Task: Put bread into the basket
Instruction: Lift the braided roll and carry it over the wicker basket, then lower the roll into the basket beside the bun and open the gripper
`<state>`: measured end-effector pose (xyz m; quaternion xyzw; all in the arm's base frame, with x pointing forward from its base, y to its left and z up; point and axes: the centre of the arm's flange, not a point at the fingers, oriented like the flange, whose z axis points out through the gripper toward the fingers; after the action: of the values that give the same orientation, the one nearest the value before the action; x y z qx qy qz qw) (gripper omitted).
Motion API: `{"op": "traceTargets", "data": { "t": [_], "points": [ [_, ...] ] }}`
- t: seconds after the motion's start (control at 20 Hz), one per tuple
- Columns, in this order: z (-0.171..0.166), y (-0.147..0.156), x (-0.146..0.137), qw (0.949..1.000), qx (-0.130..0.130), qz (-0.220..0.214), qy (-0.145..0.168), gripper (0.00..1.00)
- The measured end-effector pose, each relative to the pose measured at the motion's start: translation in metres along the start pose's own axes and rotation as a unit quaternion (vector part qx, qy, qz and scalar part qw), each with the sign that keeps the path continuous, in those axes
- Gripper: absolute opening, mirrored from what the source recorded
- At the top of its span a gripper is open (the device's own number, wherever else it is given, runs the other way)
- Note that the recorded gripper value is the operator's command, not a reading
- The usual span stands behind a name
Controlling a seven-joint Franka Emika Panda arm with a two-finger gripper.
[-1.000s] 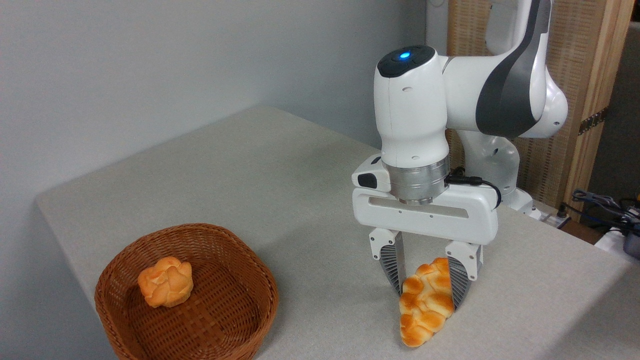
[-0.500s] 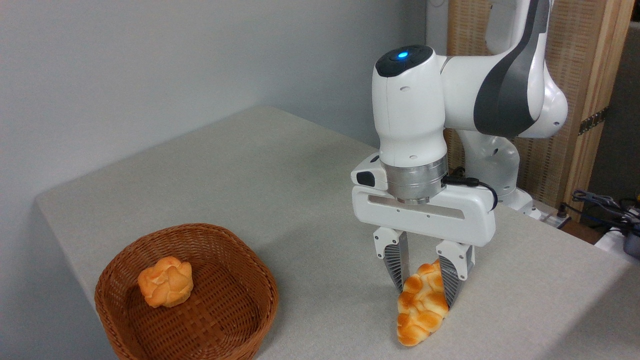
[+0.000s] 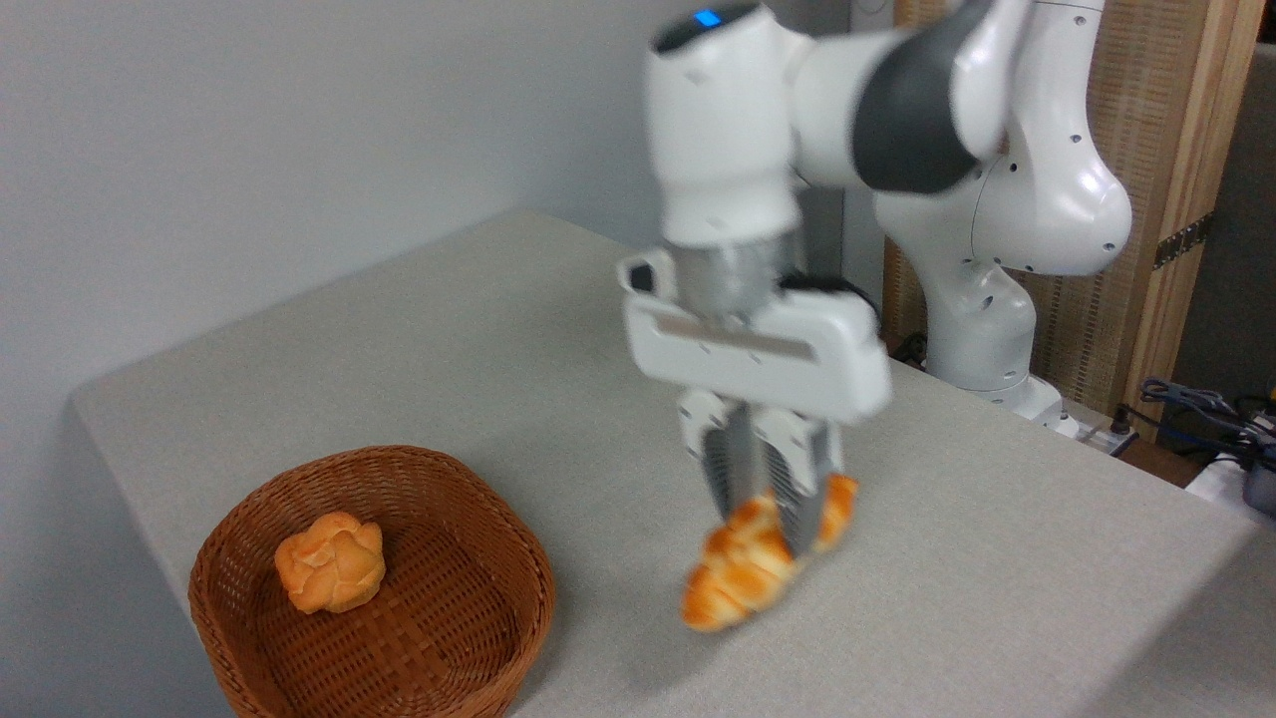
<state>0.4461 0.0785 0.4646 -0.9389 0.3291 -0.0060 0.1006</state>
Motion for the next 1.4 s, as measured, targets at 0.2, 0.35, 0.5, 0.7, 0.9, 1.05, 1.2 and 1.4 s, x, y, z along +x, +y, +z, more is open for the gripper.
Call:
{"op": "traceTargets", "data": {
  "t": [0.2, 0.35, 0.5, 0.7, 0.9, 1.05, 1.2, 1.4],
  "points": [
    [-0.067, -0.009, 0.053, 0.9998, -0.003, 0.017, 0.014, 0.5],
    [-0.093, -0.032, 0.09, 0.9991, -0.012, 0.019, 0.035, 0.52],
    [-0.084, -0.048, 0.126, 0.9984, -0.025, 0.019, 0.048, 0.68],
    [-0.07, -0.053, 0.174, 0.9976, -0.039, -0.005, 0.057, 0.86],
    [-0.048, -0.032, 0.217, 0.9966, -0.06, -0.026, 0.05, 1.0],
    [-0.04, -0.028, 0.23, 0.9952, -0.059, -0.05, 0.06, 1.0],
    [-0.038, -0.032, 0.241, 0.9916, -0.047, -0.08, 0.09, 1.0],
    [-0.036, -0.031, 0.244, 0.9907, -0.046, -0.086, 0.094, 1.0]
  ]
}}
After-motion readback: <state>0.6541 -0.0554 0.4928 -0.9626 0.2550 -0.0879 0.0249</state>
